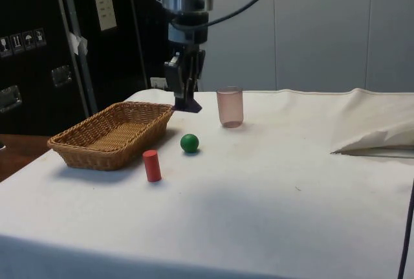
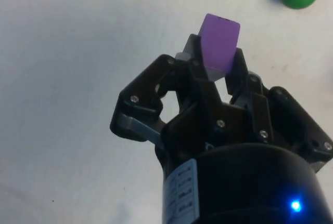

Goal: Pick up the triangular block and place it into the basket.

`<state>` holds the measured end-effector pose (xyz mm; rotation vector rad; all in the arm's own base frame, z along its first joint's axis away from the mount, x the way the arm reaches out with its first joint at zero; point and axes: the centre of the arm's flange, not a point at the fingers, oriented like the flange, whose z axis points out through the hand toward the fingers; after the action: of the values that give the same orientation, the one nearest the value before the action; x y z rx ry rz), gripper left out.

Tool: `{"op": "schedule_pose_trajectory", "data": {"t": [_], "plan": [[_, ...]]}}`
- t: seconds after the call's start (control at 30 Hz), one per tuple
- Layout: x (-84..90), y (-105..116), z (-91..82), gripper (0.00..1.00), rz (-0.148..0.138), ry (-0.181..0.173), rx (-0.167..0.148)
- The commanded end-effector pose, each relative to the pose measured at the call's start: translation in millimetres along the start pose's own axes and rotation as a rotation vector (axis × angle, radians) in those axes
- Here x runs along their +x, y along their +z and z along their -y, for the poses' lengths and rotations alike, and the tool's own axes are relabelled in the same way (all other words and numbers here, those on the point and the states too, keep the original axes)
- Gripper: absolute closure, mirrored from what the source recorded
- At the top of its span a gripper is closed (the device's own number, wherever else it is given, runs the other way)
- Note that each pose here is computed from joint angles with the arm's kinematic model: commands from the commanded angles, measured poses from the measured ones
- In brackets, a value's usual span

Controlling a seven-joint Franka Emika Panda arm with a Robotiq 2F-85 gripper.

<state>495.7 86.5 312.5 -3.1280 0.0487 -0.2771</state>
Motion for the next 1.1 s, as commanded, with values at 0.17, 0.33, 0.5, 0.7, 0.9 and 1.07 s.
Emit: {"op": "schedule_pose_trajectory", "data": {"t": [0.17,0.33,0.5,0.7,0.9,1.07], "plan": [[16.1,-4,-6.3,0.67,-0.003,-0.009,0.013],[33.9,-6,-15.1,0.67,-0.018,-0.015,0.015],[49.5,-3,-21.9,0.67,-0.029,-0.020,0.012],[65.9,-1,-28.7,0.67,-0.042,-0.024,0.004],[89.4,4,-38.8,0.67,-0.057,-0.026,-0.011],[105.5,7,-45.6,0.67,-0.068,-0.028,-0.022]]}}
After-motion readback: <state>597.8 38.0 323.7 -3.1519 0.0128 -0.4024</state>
